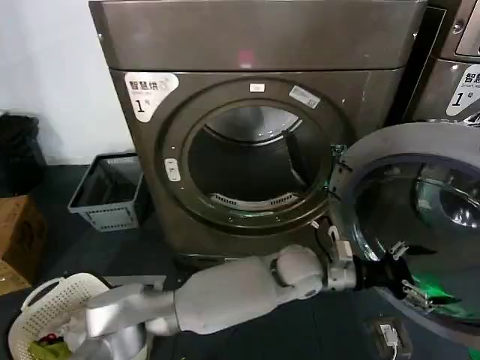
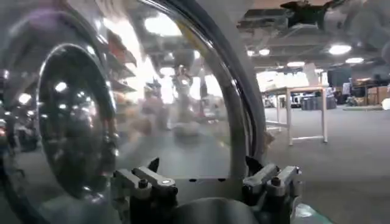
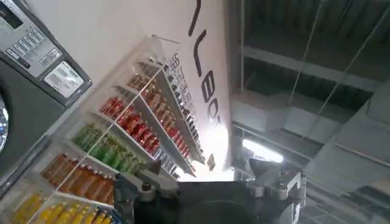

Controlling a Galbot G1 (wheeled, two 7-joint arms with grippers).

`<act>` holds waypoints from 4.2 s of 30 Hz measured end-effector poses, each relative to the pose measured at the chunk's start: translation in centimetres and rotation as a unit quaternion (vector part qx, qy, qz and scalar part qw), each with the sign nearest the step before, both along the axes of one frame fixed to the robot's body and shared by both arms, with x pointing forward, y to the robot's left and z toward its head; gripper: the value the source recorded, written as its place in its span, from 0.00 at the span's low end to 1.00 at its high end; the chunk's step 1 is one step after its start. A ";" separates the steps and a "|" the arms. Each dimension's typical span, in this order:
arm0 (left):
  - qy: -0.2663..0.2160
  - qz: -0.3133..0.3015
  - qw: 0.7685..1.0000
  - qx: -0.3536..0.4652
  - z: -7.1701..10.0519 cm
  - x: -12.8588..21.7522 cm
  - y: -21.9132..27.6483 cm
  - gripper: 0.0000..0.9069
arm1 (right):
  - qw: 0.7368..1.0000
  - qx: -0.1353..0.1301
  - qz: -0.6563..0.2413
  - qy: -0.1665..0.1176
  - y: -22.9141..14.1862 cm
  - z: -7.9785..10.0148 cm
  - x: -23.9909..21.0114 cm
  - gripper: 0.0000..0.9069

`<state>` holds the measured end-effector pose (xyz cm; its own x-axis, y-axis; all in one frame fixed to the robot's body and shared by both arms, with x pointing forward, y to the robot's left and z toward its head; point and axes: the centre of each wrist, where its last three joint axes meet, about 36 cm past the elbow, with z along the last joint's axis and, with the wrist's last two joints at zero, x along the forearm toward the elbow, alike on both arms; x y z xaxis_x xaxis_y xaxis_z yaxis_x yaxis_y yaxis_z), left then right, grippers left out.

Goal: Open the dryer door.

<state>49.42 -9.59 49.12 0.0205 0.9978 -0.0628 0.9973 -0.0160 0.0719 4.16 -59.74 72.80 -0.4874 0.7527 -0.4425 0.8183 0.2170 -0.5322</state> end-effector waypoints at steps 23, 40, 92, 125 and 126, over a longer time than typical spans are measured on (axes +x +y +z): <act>0.002 0.027 1.000 -0.007 -0.1 1.5 -0.5 1.00 | 1.000 -0.002 0.003 0.001 0.0 0.3 -0.1 1.00; 0.001 0.046 0.999 -0.029 -0.2 2.0 0.2 1.00 | 1.000 -0.002 0.010 0.000 -0.4 0.5 0.4 1.00; -0.066 0.110 0.991 -0.024 -0.7 -1.6 20.7 1.00 | 1.000 -0.020 0.011 -0.001 -0.1 1.3 0.8 1.00; -0.141 0.238 0.895 0.350 3.7 -9.8 46.5 1.00 | 0.999 -0.033 0.019 -0.014 0.4 1.7 1.3 1.00; -0.142 0.243 0.889 0.363 3.9 -10.2 47.2 1.00 | 0.999 -0.033 0.019 -0.014 0.4 1.7 1.3 1.00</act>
<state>39.22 37.60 53.02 -0.5111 0.6693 0.5393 0.8427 0.2669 0.4675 5.50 -59.33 74.52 -0.5017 0.7024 -0.5049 0.8253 0.2139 -0.5226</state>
